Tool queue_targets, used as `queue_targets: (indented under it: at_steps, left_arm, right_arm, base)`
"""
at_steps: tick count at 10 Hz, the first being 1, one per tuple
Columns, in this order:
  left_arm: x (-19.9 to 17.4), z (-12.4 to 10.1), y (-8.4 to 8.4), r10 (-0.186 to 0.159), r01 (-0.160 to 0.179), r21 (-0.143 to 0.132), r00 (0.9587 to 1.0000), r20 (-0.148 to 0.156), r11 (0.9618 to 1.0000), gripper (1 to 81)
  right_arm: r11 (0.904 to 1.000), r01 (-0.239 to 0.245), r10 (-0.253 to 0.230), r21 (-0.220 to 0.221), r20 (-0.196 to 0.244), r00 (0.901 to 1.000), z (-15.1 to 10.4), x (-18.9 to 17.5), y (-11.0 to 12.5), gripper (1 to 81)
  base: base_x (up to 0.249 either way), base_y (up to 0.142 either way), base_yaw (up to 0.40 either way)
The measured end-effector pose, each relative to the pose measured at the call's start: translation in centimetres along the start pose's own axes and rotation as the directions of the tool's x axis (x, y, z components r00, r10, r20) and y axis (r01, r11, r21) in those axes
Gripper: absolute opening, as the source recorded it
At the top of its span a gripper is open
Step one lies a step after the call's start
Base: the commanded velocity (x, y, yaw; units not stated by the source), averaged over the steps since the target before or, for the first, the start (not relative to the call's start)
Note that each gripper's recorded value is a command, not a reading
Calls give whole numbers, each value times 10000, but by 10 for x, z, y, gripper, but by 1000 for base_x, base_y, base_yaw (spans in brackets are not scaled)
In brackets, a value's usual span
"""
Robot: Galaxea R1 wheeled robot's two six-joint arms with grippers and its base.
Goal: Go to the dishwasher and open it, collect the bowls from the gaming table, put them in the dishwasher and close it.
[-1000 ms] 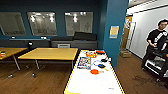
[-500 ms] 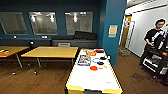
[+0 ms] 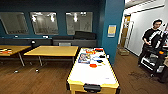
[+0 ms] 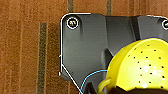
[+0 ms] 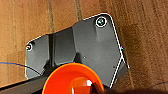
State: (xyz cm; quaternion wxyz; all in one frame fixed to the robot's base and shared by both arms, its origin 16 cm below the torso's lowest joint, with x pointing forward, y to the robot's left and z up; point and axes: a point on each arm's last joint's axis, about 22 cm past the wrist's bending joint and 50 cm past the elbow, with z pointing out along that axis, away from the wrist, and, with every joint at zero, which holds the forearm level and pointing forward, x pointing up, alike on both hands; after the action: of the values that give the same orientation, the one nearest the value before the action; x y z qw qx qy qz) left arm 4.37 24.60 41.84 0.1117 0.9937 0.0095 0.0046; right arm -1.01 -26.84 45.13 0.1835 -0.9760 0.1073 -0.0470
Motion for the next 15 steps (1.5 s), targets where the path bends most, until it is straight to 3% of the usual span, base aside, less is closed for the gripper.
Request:
queue_targets:
  at_steps: [5,8,12,15]
  left_arm:
    - [-16,0,-1,-24,24,14,9998,174,10000,10]
    - [6,0,-1,11,-11,28,9998,-215,10000,10]
    - [2,0,-1,2,-2,27,9999,-149,10000,10]
    - [2,0,-1,10,-10,32,9999,-149,10000,10]
  right_arm:
    - [10000,-25,25,-3,181,9998,0,-14,0,10]
    - [10000,38,-38,6,-40,10000,1,2,-2,10]
    - [10000,29,-29,41,16,10000,4,-2,-6,10]
    - [10000,92,-92,39,18,10000,4,-1,-6,10]
  base:
    - [-79,0,0]
    - [0,0,0]
    - [0,0,0]
    - [0,0,-351]
